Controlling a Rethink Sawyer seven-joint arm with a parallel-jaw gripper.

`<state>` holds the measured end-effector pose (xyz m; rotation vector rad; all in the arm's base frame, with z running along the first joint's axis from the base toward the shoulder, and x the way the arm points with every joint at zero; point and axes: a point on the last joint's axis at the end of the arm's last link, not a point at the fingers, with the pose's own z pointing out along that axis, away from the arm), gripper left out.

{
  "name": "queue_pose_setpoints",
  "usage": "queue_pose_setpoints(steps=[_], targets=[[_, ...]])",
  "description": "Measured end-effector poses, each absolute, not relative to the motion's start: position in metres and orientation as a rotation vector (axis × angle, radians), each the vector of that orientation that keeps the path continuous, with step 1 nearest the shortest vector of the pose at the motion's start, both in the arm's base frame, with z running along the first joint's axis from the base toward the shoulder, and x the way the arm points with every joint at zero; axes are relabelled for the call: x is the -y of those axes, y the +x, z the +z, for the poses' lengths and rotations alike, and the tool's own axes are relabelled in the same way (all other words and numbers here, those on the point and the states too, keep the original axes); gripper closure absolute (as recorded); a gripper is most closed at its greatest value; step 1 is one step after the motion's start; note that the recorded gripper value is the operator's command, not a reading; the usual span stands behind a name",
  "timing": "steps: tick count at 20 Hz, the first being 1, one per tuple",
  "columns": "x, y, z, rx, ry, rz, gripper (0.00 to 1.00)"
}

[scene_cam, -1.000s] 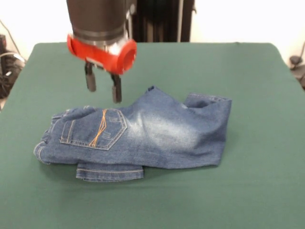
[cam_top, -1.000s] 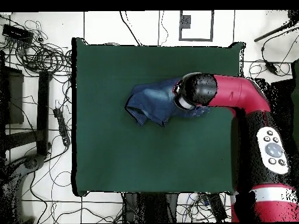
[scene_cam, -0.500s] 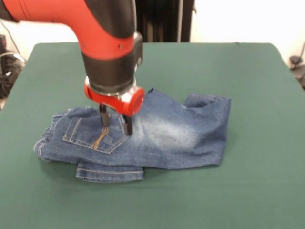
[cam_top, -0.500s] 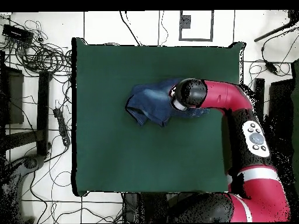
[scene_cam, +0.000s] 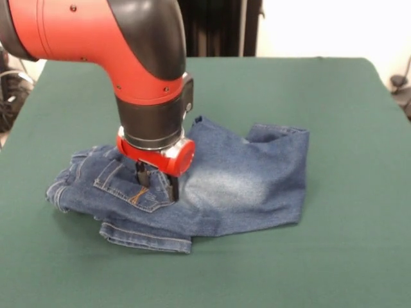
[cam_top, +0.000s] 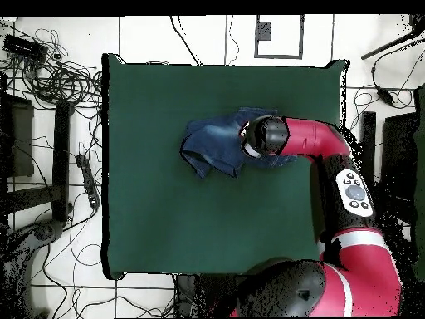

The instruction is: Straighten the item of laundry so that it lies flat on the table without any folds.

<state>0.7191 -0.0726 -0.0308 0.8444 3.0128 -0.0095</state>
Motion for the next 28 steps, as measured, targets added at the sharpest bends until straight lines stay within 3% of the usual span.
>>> queue_pose_setpoints(steps=[20,28], targets=[[0.081,0.745,0.030,-2.944,0.812,-0.051,0.00],[0.083,0.746,0.016,-2.945,0.820,-0.046,0.00]])
